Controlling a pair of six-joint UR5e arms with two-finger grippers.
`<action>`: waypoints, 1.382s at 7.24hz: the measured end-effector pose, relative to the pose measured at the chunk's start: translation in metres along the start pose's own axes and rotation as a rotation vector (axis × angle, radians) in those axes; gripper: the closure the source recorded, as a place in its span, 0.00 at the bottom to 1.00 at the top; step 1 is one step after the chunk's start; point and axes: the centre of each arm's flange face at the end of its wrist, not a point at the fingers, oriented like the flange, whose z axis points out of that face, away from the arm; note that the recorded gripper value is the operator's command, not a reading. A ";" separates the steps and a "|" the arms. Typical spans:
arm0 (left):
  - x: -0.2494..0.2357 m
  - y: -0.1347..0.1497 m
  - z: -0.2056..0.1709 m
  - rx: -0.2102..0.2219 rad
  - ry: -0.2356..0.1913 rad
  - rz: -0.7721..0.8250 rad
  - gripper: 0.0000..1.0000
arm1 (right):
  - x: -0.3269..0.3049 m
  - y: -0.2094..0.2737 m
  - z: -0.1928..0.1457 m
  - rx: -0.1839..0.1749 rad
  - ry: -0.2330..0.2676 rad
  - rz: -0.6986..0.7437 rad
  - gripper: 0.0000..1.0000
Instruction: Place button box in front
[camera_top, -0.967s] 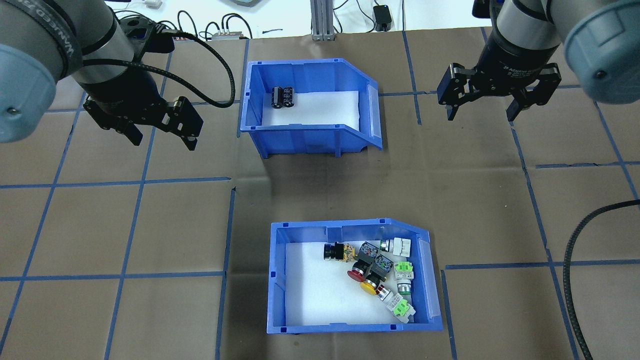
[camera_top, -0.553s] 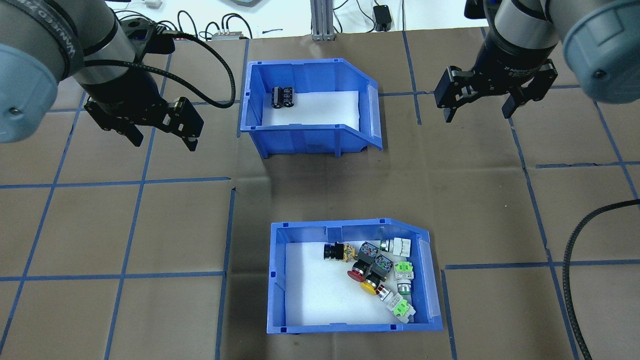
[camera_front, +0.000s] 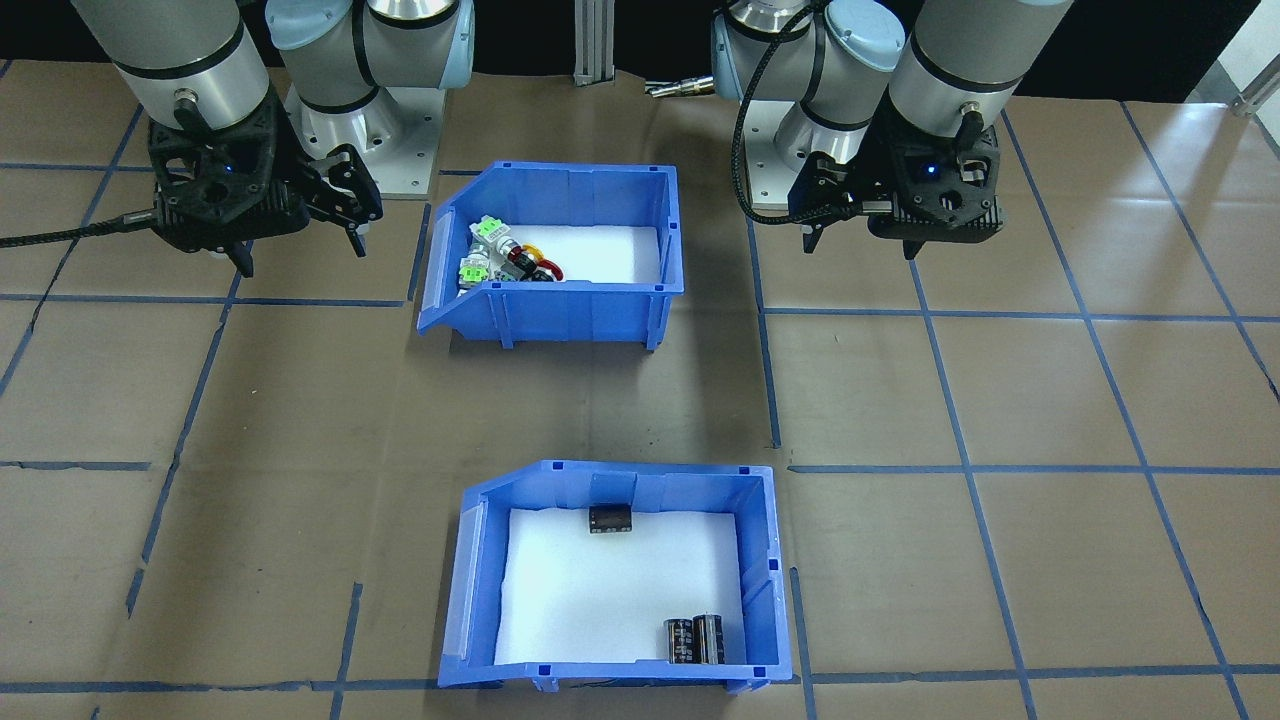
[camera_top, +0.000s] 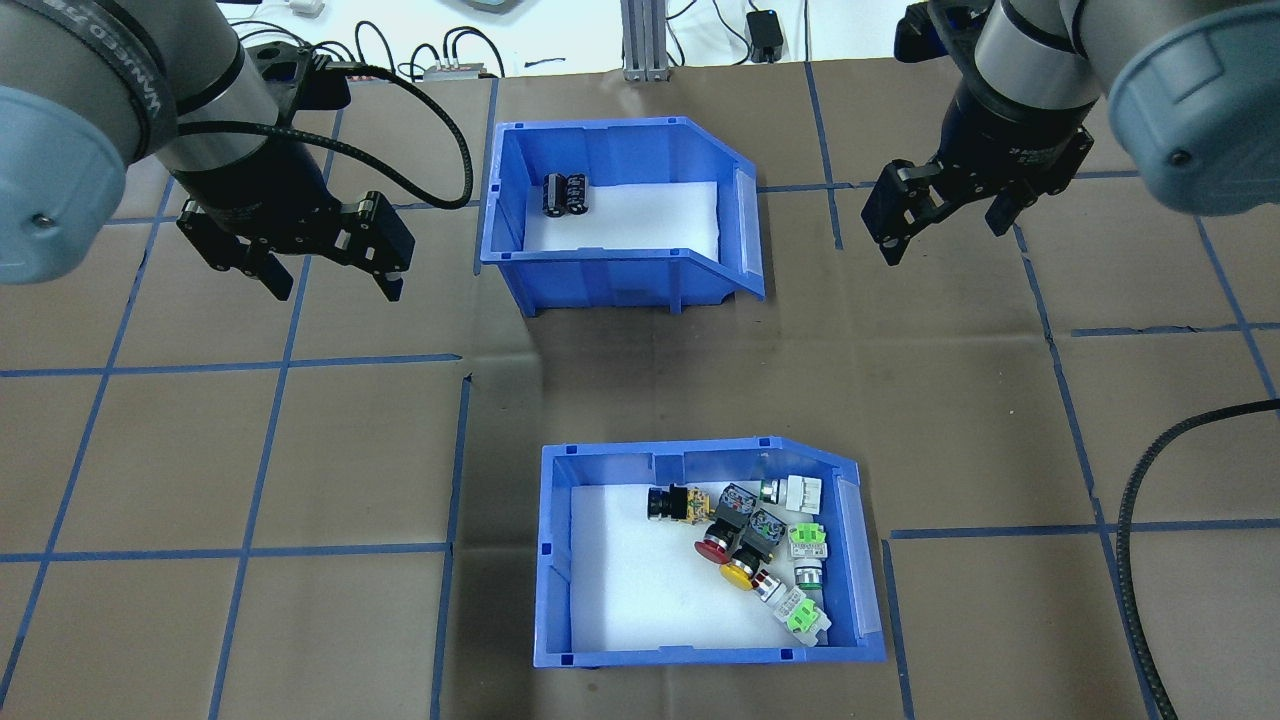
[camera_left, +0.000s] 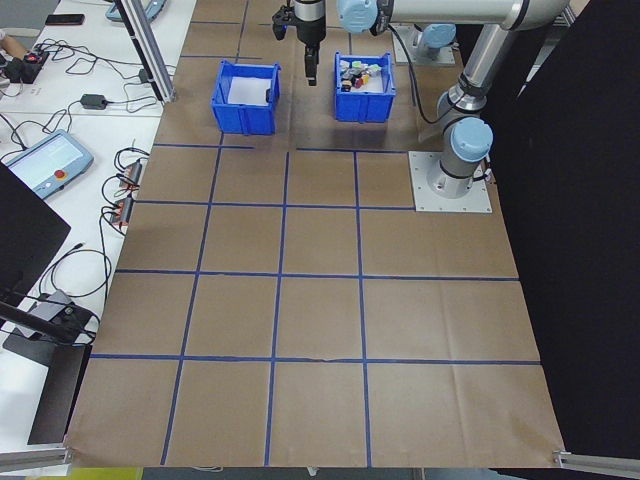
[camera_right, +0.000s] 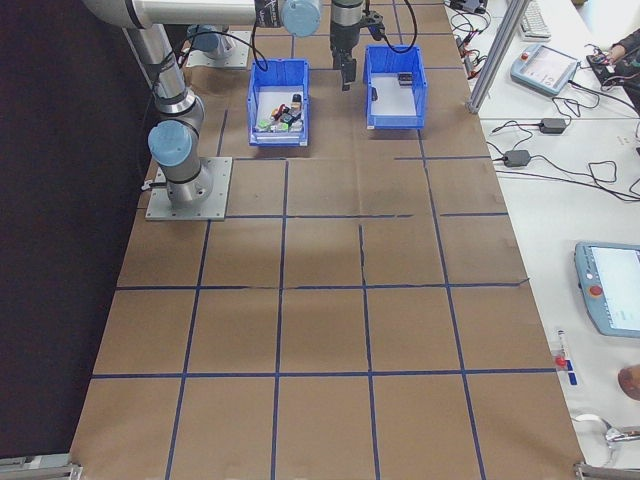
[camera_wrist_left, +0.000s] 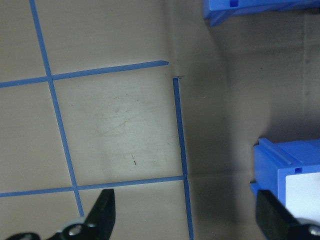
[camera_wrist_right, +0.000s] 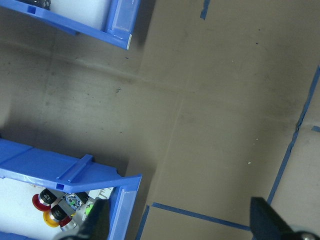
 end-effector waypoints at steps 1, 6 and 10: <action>0.006 0.006 0.010 -0.020 0.007 -0.097 0.00 | 0.002 -0.007 0.003 -0.001 -0.001 -0.105 0.00; 0.103 0.088 0.060 -0.119 -0.020 -0.844 0.00 | -0.008 -0.072 0.004 0.014 0.012 -0.753 0.00; 0.164 0.165 0.124 -0.144 0.097 -1.332 0.01 | -0.100 -0.152 0.040 0.031 0.023 -0.975 0.00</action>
